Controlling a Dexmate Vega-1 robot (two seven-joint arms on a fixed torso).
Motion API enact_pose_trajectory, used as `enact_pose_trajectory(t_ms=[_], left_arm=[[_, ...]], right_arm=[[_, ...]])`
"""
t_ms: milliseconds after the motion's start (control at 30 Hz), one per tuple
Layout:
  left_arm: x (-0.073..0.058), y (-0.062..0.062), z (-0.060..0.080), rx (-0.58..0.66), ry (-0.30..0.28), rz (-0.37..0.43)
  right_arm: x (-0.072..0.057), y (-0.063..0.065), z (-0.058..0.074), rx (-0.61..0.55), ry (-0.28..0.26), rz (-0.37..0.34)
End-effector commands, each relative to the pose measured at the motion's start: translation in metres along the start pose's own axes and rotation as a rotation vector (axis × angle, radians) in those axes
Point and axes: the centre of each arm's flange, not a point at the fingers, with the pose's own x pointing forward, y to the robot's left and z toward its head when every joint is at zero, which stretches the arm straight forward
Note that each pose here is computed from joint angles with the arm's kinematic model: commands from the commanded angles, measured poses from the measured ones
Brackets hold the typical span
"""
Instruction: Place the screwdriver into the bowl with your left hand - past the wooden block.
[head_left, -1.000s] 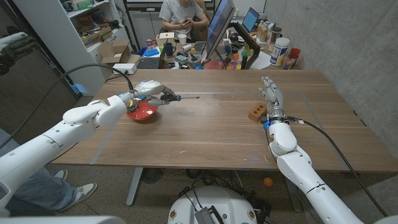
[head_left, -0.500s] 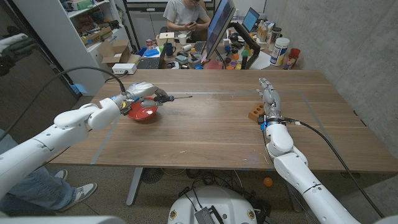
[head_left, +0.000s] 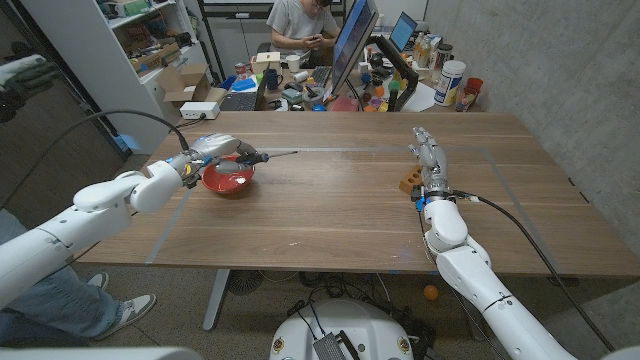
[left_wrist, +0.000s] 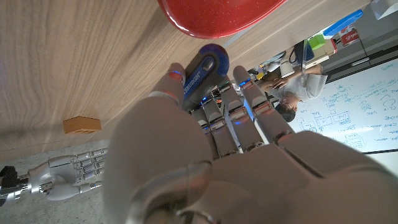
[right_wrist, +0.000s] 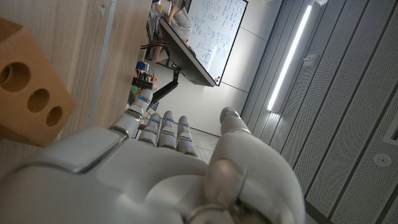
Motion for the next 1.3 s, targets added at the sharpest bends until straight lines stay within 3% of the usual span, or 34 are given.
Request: enact_pose_trajectory(t_ms=[33,900,1300], left_arm=[[-0.011,-0.005,-0.024,-0.031,0.082,0.002],[-0.027,-0.016,-0.053,-0.100,0.205,-0.012],[-0.033,-0.024,-0.057,-0.115,0.227,-0.032]], right_arm=[[0.001,0.004,-0.002,-0.002,0.008,0.004],[-0.002,0.006,-0.007,0.002,0.021,-0.004],[-0.004,0.008,-0.012,0.009,0.032,-0.005]])
